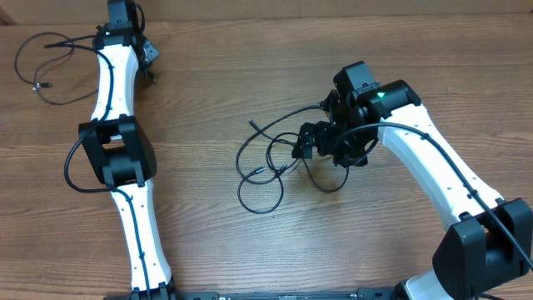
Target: Untangle cables
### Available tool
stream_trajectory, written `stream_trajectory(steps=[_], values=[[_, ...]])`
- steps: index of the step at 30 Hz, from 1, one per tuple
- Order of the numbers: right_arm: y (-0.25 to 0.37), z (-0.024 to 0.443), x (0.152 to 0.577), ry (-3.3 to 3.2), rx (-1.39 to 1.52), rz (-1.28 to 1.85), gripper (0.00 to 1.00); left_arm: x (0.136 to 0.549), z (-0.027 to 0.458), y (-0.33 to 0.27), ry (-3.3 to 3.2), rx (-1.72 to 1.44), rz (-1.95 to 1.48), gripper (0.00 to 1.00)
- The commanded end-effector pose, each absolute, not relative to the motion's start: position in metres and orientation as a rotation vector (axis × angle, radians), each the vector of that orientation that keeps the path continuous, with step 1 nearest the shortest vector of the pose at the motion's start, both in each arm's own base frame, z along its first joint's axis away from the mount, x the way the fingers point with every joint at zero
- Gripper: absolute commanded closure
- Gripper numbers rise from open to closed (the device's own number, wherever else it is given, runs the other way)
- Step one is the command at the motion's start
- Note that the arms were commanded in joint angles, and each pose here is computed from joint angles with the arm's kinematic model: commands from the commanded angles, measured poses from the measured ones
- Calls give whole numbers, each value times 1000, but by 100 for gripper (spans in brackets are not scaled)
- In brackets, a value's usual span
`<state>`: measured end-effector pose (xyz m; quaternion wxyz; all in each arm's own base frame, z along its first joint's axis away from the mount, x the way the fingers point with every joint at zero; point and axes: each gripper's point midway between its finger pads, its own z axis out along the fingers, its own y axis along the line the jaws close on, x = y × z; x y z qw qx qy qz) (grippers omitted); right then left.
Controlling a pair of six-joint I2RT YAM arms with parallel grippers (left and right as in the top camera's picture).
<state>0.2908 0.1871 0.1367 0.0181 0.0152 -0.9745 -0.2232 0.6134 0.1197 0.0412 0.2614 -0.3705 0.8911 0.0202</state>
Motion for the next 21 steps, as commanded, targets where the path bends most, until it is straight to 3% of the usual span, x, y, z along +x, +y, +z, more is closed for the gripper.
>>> stream_trajectory(steps=[1, 7, 10, 11, 12, 14, 15, 16, 21], values=[[189, 140, 292, -3038, 60, -699, 0, 631, 97, 148, 2261, -1010, 11, 96], [189, 140, 292, -3039, 61, -700, 0, 643, 175, 181, 2081, -980, -127, 96], [189, 140, 292, -3039, 60, -700, 0, 632, 176, 204, 2070, -1028, -84, 95], [189, 140, 292, -3038, 60, -699, 0, 626, 168, 210, 2091, -1053, -75, 83], [189, 140, 292, -3039, 61, -700, 0, 618, 153, 216, 2131, -1084, -67, 56], [189, 140, 292, -3039, 61, -700, 0, 606, 130, 218, 2195, -1125, -57, 36], [189, 140, 292, -3040, 61, -700, 0, 599, 119, 217, 2233, -1145, -49, 13], [189, 140, 292, -3040, 61, -700, 0, 595, 111, 216, 2262, -1153, -44, 0], [189, 140, 293, -3041, 49, -700, 0, 591, 103, 184, 2418, -970, -200, 0]])
